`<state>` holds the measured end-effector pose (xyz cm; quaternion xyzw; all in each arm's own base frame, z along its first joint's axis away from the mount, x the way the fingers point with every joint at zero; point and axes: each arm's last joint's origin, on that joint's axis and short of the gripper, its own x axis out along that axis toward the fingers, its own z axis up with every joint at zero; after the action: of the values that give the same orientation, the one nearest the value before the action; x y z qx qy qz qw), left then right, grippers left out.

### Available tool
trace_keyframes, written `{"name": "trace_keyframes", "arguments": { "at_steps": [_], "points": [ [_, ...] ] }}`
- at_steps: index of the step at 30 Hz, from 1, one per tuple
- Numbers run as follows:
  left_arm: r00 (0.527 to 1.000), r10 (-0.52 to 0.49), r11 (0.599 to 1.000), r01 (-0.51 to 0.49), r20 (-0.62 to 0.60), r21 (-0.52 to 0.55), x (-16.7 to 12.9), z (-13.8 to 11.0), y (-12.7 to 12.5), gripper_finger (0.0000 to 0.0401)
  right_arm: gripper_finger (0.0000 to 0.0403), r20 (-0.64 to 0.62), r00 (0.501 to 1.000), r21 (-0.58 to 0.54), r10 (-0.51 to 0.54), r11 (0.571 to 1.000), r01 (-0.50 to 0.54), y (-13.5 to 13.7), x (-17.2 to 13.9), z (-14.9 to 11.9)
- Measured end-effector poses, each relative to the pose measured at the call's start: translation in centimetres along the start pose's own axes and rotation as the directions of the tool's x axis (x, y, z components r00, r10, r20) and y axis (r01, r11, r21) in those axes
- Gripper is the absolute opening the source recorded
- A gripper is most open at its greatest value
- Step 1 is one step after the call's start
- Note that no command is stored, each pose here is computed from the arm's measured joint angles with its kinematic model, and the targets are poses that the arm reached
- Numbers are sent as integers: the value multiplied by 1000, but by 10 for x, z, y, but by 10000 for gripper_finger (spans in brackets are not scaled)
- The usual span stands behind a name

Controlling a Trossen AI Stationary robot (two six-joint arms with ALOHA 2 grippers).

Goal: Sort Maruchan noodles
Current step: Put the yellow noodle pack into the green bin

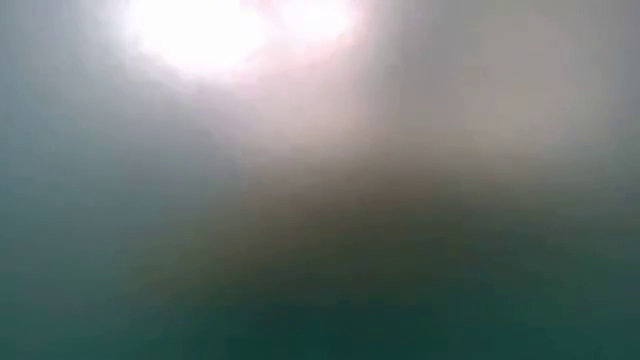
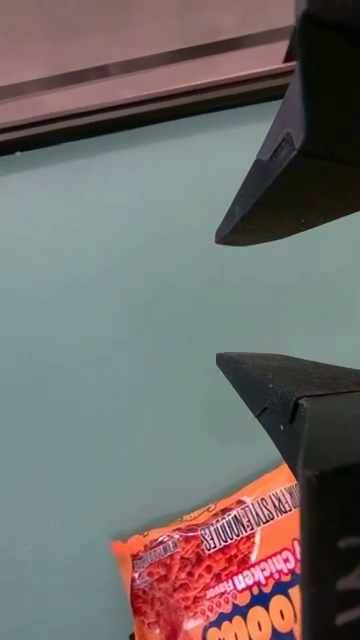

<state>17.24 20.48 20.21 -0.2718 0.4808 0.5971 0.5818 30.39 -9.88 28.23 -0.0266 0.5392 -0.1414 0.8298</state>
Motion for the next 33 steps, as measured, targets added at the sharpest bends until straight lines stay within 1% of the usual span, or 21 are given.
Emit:
{"name": "trace_keyframes", "arguments": {
  "at_steps": [6, 11, 16, 18, 20, 22, 23, 25, 26, 27, 29, 31, 32, 33],
  "points": [
    [995, 52, 999, -52, -82, 3, 22, 1, 1, 40, 173, -33, 999, 5, 6, 1000, -5, 2, 7, -7],
    [987, 64, 997, -57, -145, 55, 36, -2, -4, 40, 173, -52, 999, 3, 8, 1000, -8, 3, 11, -11],
    [974, -37, 988, 69, -225, 136, 40, -5, -13, 40, 173, -51, 999, 3, 8, 1000, -8, 3, 11, -11],
    [970, -66, 982, 105, -232, 160, 37, -8, -18, 40, 173, -50, 999, 2, 8, 1000, -8, 3, 11, -11],
    [957, -121, 968, 172, -262, 181, 31, -13, -25, 40, 173, -50, 999, 2, 8, 1000, -8, 3, 11, -11],
    [931, -206, 942, 272, -302, 197, 24, -18, -33, 40, 173, -50, 999, 1, 8, 1000, -8, 3, 11, -10],
    [906, -265, 918, 341, -329, 201, 19, -21, -39, 40, 173, -50, 999, 1, 8, 1000, -8, 3, 11, -10],
    [844, -372, 850, 477, -386, 223, 10, -27, -52, 40, 173, -49, 999, 0, 8, 1000, -8, 3, 11, -10],
    [815, -410, 811, 531, -409, 245, 4, -31, -59, 40, 173, -49, 999, -6, 8, 1000, -8, 3, 11, -10],
    [800, -431, 780, 563, -418, 274, -3, -34, -65, 40, 173, -48, 999, -12, 8, 1000, -8, 3, 11, -10],
    [796, -455, 734, 589, -400, 337, -18, -37, -75, 40, 173, -48, 999, -15, 8, 1000, -9, 3, 11, -10],
    [795, -479, 700, 602, -373, 385, -33, -38, -81, 40, 173, -47, 999, -15, 8, 1000, -9, 3, 11, -10],
    [796, -493, 686, 604, -351, 407, -42, -38, -84, 40, 173, -47, 999, -15, 8, 1000, -8, 3, 11, -10],
    [806, -499, 680, 593, -320, 432, -51, -38, -85, 40, 173, -47, 999, -15, 8, 1000, -9, 3, 11, -10]
  ]
}}
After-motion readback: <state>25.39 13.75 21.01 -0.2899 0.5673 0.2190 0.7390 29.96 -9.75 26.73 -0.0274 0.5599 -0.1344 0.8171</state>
